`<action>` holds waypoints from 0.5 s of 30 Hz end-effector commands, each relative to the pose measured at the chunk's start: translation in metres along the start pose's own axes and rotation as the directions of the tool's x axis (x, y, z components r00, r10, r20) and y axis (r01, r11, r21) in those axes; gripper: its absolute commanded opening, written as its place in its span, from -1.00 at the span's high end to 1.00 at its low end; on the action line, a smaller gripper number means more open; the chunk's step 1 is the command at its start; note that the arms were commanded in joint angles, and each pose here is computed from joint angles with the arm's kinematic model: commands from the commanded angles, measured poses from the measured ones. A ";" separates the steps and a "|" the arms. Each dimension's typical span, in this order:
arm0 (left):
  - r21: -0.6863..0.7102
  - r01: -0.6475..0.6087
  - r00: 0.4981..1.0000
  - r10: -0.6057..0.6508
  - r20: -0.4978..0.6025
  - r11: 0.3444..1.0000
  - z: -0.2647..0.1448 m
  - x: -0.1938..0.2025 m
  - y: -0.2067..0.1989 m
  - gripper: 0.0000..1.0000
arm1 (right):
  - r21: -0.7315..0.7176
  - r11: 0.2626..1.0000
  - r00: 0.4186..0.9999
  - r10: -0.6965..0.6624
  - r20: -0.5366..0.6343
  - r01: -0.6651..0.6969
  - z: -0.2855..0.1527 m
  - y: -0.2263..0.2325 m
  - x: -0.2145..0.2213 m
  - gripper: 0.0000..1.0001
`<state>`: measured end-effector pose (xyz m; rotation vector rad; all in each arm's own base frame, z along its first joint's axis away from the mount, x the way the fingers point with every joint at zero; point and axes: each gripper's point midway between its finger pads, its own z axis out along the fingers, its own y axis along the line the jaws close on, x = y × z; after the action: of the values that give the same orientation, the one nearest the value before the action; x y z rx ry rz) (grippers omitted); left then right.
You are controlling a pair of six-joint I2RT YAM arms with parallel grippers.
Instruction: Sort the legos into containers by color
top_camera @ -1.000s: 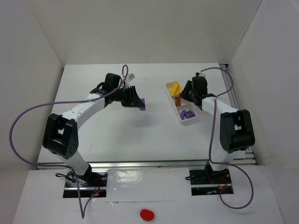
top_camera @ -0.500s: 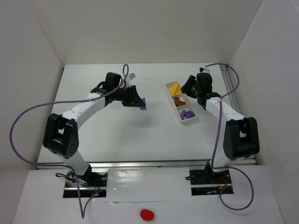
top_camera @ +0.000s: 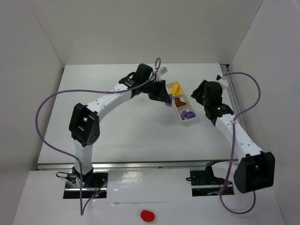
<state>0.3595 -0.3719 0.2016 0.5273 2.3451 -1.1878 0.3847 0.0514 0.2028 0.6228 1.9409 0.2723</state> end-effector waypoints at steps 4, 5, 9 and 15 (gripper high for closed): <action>0.023 0.005 1.000 -0.004 -0.016 1.000 0.059 -0.019 -0.009 1.00 | 0.306 0.943 0.987 0.090 0.134 -0.128 -0.054 -0.080 0.000 -0.34; 0.050 -0.005 1.000 0.004 0.008 0.999 0.066 -0.030 -0.024 1.00 | 0.300 0.941 0.980 0.106 0.169 -0.154 -0.066 -0.082 -0.007 -0.34; 0.060 0.018 1.000 -0.018 0.003 0.998 0.101 -0.031 -0.027 1.00 | 0.304 0.933 0.962 0.121 0.244 -0.195 -0.098 -0.096 -0.021 -0.34; 0.024 0.043 0.999 -0.043 -0.007 0.999 0.128 -0.025 -0.009 0.55 | 0.327 0.919 0.945 0.120 0.303 -0.221 -0.123 -0.105 -0.036 -0.34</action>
<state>0.3991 -0.4768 0.1427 0.5176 2.3922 -1.2239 0.2683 -0.0293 0.2327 0.9639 1.6992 0.0273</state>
